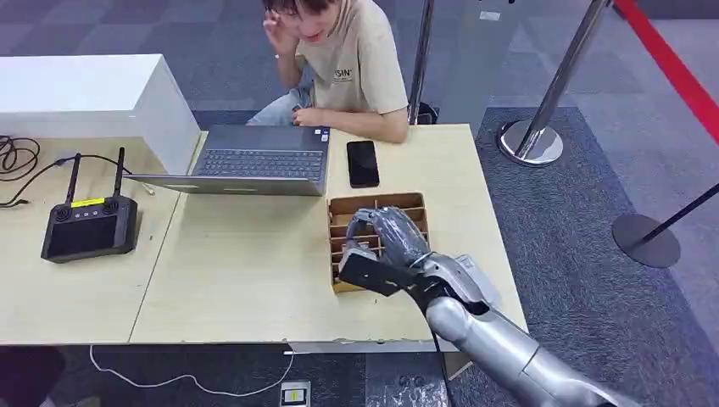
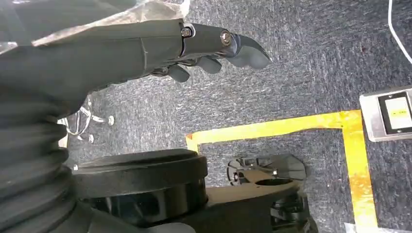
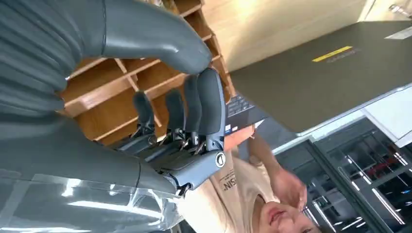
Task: Pass the card to the sensor for recognition and then transmit it.
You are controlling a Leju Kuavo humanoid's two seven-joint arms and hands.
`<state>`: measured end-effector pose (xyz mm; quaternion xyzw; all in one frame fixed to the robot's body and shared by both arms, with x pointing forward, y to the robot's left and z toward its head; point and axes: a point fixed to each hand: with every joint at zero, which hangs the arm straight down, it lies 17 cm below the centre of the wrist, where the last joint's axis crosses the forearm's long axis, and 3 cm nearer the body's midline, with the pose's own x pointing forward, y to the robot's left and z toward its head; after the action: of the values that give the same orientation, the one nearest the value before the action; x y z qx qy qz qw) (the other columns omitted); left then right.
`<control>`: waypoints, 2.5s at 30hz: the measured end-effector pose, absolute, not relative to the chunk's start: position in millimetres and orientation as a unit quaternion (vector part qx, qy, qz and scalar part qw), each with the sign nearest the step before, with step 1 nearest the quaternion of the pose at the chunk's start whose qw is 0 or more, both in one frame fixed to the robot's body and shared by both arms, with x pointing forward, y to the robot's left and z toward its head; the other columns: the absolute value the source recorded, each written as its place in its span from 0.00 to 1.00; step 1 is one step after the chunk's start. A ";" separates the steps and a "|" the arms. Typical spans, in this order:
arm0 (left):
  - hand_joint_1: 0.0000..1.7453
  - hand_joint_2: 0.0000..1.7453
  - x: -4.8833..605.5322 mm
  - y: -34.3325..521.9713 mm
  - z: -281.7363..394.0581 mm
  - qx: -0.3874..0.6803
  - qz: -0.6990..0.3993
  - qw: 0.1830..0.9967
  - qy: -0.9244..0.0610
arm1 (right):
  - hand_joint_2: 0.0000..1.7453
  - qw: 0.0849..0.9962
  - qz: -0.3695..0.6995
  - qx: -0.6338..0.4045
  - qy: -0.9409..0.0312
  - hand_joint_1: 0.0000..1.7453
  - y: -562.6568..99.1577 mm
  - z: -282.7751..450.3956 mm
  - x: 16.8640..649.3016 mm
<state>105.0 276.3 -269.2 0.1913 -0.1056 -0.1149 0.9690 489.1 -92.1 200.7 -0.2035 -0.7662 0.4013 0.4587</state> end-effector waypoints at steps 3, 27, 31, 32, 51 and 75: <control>0.00 1.00 105.6 276.2 -269.1 0.191 -0.116 0.969 -0.107 | 1.00 0.458 0.405 -0.209 -0.763 0.67 -94.2 201.9 493.4; 0.00 1.00 105.6 276.0 -269.1 0.191 -0.117 0.969 -0.107 | 1.00 0.465 0.423 -0.231 -0.742 0.47 -104.7 182.4 503.5; 0.00 1.00 105.9 275.9 -269.1 0.191 -0.118 0.969 -0.108 | 1.00 0.459 0.433 -0.256 -0.732 0.40 -109.8 176.9 507.0; 0.00 1.00 105.9 275.9 -269.1 0.191 -0.118 0.968 -0.108 | 1.00 0.459 0.436 -0.260 -0.729 0.41 -110.7 175.0 507.7; 0.00 1.00 105.1 276.1 -269.2 0.191 -0.116 0.969 -0.106 | 1.00 0.469 0.449 -0.274 -0.709 0.54 -118.9 157.4 515.4; 0.00 1.00 104.9 276.3 -269.2 0.191 -0.115 0.969 -0.105 | 1.00 0.458 0.467 -0.300 -0.694 0.62 -120.6 149.5 518.5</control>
<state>104.9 276.3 -269.2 0.1913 -0.1053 -0.1150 0.9691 518.5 -120.6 149.5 -0.3001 -0.6944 0.4671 0.4578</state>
